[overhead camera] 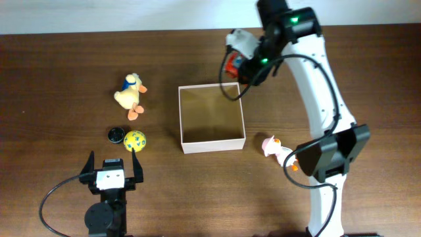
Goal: Pack container
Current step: 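Carry the truck left over the box with the right gripper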
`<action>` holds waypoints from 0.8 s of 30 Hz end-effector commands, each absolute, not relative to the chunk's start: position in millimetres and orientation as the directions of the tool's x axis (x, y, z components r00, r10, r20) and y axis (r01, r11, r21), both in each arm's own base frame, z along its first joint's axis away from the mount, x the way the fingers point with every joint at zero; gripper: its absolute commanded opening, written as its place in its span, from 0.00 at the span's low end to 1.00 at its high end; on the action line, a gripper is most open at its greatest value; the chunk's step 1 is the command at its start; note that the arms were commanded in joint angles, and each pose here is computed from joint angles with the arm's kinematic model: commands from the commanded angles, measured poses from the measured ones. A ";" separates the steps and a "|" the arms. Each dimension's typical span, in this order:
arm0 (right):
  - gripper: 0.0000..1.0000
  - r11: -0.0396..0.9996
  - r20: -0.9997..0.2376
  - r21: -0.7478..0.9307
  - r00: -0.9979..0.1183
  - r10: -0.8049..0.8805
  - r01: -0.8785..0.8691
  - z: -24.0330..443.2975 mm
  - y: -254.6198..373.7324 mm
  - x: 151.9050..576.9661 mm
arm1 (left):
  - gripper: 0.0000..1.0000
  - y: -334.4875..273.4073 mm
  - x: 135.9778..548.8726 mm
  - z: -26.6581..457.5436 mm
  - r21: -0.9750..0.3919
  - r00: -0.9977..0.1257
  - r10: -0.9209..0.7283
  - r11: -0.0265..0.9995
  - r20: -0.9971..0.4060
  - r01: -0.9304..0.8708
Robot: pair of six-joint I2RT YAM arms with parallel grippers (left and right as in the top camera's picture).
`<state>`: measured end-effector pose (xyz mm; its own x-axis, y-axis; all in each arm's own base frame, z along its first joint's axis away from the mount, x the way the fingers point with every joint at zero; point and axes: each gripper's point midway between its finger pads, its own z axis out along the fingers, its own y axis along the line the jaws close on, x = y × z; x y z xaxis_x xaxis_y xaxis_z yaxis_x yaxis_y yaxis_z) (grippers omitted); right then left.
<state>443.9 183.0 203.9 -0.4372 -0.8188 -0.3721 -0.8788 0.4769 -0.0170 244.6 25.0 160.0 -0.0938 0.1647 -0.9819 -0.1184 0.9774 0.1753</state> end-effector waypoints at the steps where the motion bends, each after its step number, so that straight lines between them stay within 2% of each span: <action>1: 0.61 0.363 -0.379 -0.057 -0.317 -0.869 -0.930 222.4 210.7 422.1 | 0.99 22.4 244.8 159.0 0.190 -0.089 0.181 0.976 -0.979 -0.104; 5: 0.62 0.265 -0.338 -0.068 -0.227 -0.913 -0.962 218.2 231.9 403.2 | 0.99 22.4 244.8 158.9 0.190 -0.089 0.181 0.976 -0.979 -0.104; 12: 0.65 0.128 -0.292 -0.113 -0.090 -0.952 -0.985 210.8 243.9 395.4 | 0.99 22.4 244.8 158.9 0.190 -0.089 0.181 0.976 -0.979 -0.104; 18: 0.66 0.120 -0.265 -0.079 -0.095 -0.959 -0.990 185.9 238.8 398.1 | 0.99 22.4 244.8 159.0 0.190 -0.089 0.181 0.976 -0.979 -0.104; 24: 0.66 0.069 -0.244 -0.066 -0.051 -0.968 -0.995 146.1 239.6 403.5 | 0.99 22.4 244.8 159.0 0.190 -0.089 0.181 0.976 -0.979 -0.104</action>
